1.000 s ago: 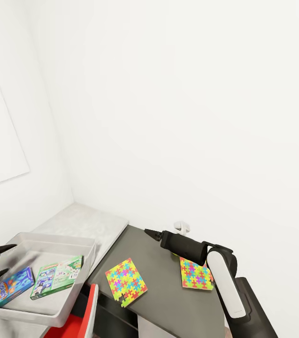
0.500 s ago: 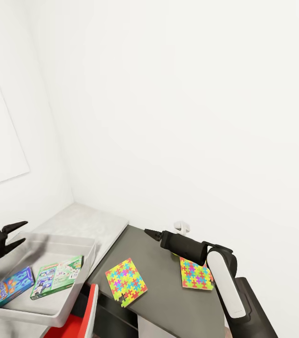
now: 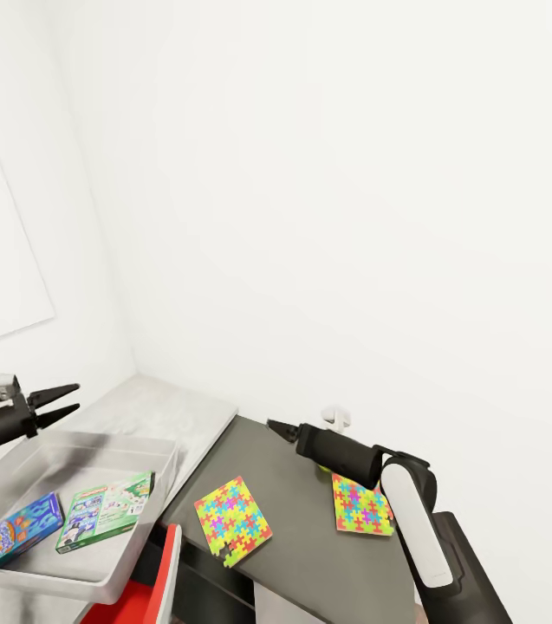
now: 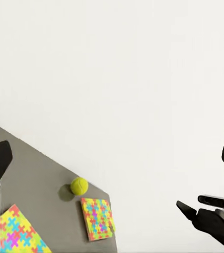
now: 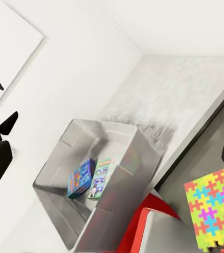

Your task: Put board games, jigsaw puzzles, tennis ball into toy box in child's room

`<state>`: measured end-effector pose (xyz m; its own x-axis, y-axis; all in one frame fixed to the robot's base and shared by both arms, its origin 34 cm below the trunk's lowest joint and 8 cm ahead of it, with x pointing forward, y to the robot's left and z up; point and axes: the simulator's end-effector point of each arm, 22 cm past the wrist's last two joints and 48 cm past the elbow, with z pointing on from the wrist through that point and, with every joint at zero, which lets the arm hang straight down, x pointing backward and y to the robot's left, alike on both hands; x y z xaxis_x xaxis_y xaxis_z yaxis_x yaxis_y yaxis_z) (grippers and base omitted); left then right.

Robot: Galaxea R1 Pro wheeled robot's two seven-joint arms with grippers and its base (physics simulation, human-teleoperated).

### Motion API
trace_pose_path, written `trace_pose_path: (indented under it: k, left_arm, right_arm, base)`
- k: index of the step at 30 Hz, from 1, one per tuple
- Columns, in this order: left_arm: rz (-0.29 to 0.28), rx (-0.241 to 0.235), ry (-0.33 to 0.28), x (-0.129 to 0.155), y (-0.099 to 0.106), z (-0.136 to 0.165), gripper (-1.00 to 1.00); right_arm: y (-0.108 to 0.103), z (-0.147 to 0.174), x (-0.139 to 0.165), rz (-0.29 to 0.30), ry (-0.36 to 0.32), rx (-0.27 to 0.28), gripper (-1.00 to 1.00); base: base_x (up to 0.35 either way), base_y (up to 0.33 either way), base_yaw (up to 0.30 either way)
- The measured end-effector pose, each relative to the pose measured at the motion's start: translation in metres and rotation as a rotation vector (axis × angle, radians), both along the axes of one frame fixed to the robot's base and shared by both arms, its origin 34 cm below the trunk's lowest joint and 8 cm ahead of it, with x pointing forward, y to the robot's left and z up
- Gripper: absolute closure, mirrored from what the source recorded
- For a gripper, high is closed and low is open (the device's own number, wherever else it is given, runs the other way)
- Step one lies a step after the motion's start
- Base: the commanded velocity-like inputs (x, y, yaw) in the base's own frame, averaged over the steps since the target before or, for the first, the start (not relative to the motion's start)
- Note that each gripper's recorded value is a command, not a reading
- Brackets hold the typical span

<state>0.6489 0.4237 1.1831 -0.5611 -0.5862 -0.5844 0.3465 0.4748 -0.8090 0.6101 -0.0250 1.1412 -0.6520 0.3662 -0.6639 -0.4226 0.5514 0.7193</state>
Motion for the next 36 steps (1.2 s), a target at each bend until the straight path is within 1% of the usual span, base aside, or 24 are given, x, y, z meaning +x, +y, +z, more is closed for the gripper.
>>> trace_pose_path:
  k: [3,5,9,11,14,20,36]
  left_arm:
    - [-0.030,0.000,-0.021,-0.003,-0.006,0.007,-1.00]
    - [-0.041,-0.004,-0.030,-0.004,-0.008,0.010,-1.00]
    - [-0.074,-0.024,-0.060,-0.008,-0.015,0.019,-1.00]
    - [-0.081,-0.030,-0.066,-0.010,-0.016,0.021,-1.00]
    - [-0.090,-0.036,-0.076,-0.012,-0.016,0.026,-1.00]
    - [-0.104,-0.051,-0.094,-0.017,-0.017,0.035,-1.00]
    - [-0.117,-0.055,-0.118,-0.022,-0.019,0.047,-1.00]
  right_arm:
    - [0.001,0.004,0.002,-0.009,-0.020,0.006,-1.00]
    - [0.005,0.004,0.001,-0.003,-0.025,0.003,-1.00]
    - [0.018,0.004,-0.005,0.025,-0.034,-0.007,-1.00]
    - [0.020,0.005,-0.006,0.025,-0.043,-0.007,-1.00]
    - [0.021,0.010,-0.004,0.014,-0.065,0.000,-1.00]
    - [0.021,0.017,-0.004,0.008,-0.085,0.004,-1.00]
    - [0.020,0.027,-0.006,0.006,-0.106,0.006,-1.00]
  base:
    - [-0.021,0.000,0.000]
    - [-0.106,0.000,0.000]
    - [-0.200,0.000,0.000]
    - [-0.102,0.000,0.000]
    - [-0.042,0.000,-0.001]
    - [-0.012,0.000,-0.005]
    - [-0.008,0.000,0.000]
